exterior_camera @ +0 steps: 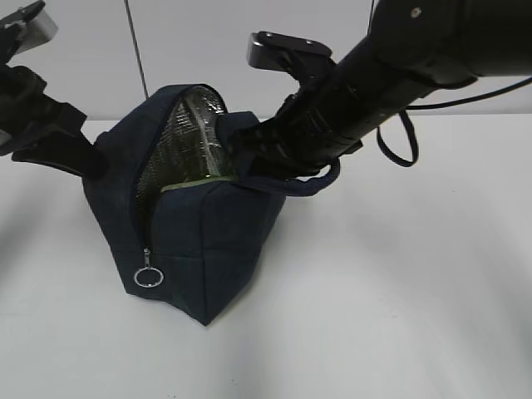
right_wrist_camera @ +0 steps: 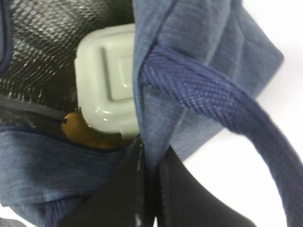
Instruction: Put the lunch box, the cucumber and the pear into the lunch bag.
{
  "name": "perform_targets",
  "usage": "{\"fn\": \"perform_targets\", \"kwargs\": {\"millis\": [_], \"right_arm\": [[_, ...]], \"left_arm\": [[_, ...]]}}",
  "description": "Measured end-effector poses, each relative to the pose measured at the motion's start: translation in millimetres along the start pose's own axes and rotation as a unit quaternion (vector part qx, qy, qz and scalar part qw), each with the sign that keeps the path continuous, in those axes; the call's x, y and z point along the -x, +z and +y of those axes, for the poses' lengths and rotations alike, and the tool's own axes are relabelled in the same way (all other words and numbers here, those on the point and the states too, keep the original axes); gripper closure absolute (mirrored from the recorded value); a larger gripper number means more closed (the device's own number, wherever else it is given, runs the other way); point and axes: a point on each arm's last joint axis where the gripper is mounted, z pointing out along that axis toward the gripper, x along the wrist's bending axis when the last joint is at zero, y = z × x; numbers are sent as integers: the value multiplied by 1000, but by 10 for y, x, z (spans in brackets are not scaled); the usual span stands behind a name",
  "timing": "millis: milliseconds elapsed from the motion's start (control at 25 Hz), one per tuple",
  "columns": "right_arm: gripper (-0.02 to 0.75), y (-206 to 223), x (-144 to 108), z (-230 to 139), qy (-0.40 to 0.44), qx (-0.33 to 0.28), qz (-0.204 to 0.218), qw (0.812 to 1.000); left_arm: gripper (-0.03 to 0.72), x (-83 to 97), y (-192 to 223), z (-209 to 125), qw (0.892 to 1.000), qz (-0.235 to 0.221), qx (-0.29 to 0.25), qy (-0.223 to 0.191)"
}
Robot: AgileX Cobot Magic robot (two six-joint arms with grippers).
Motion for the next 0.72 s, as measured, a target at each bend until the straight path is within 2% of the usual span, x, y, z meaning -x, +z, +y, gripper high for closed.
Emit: {"fn": "perform_targets", "kwargs": {"millis": [280,520,600,720], "right_arm": [[726,-235,49,-230,6,8,-13,1000],[722,-289,51,-286,3,13,-17,1000],[673,-289,53,-283,-5,15,-19,1000],[459,-304,53,-261,-17,27,-21,999]], "left_arm": [[685,336,311,173,998,-33,-33,48],[672,395,353,192,997,-35,-33,53],[617,394,353,192,997,-34,-33,53],[477,394,353,192,997,-34,-33,53]]}}
